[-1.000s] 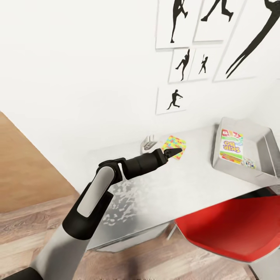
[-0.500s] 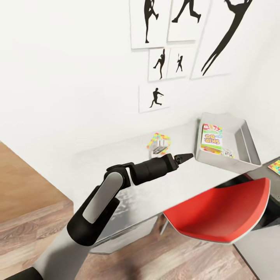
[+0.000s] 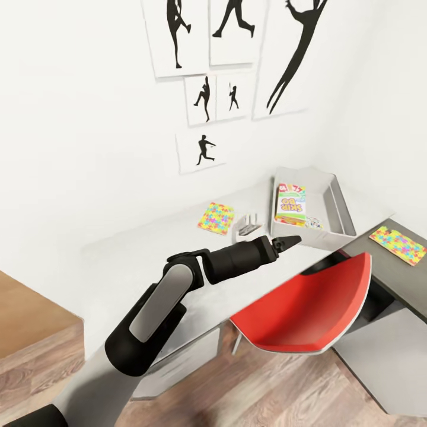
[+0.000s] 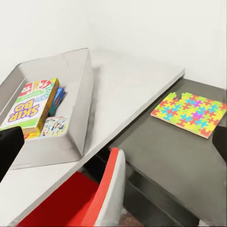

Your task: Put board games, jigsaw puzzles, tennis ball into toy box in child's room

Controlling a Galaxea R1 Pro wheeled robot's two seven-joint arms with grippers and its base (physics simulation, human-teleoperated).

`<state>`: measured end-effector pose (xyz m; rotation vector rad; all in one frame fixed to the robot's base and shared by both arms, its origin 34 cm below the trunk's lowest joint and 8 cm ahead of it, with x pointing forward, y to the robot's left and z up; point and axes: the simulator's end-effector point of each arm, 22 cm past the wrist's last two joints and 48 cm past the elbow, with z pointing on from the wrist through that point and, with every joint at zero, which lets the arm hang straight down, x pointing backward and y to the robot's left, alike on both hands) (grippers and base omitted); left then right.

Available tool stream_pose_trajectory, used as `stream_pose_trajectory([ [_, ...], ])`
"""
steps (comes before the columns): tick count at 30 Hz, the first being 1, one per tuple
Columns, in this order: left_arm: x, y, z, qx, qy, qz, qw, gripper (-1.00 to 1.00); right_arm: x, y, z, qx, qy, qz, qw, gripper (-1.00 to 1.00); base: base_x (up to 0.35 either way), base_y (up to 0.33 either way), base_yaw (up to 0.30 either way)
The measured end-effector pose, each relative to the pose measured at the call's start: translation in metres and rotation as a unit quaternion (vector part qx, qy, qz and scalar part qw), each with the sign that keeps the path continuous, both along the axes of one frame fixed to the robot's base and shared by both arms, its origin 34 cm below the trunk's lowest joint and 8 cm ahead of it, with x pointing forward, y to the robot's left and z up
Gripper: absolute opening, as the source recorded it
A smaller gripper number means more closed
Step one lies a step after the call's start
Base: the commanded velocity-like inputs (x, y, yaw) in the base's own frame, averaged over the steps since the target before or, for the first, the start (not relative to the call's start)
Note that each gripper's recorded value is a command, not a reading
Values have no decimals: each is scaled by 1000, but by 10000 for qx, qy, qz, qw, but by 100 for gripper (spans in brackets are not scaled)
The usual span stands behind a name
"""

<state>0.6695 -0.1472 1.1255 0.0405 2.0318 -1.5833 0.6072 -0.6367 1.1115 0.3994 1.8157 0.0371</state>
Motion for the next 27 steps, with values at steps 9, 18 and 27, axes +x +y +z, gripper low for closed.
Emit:
stream_pose_trajectory([
  [9, 6, 6, -18, 451, 109, 206, 9987, 100, -6, 15, -22, 225, 379, 134, 9989, 100, 0, 0, -279],
  [18, 4, 8, -26, 715, 144, 273, 9970, 100, 2, 33, -36, 320, 627, 351, 9969, 100, 0, 0, -271],
  [27, 3, 9, -25, 783, 110, 296, 9964, 100, 4, 34, -40, 300, 716, 293, 9965, 100, 0, 0, -234],
])
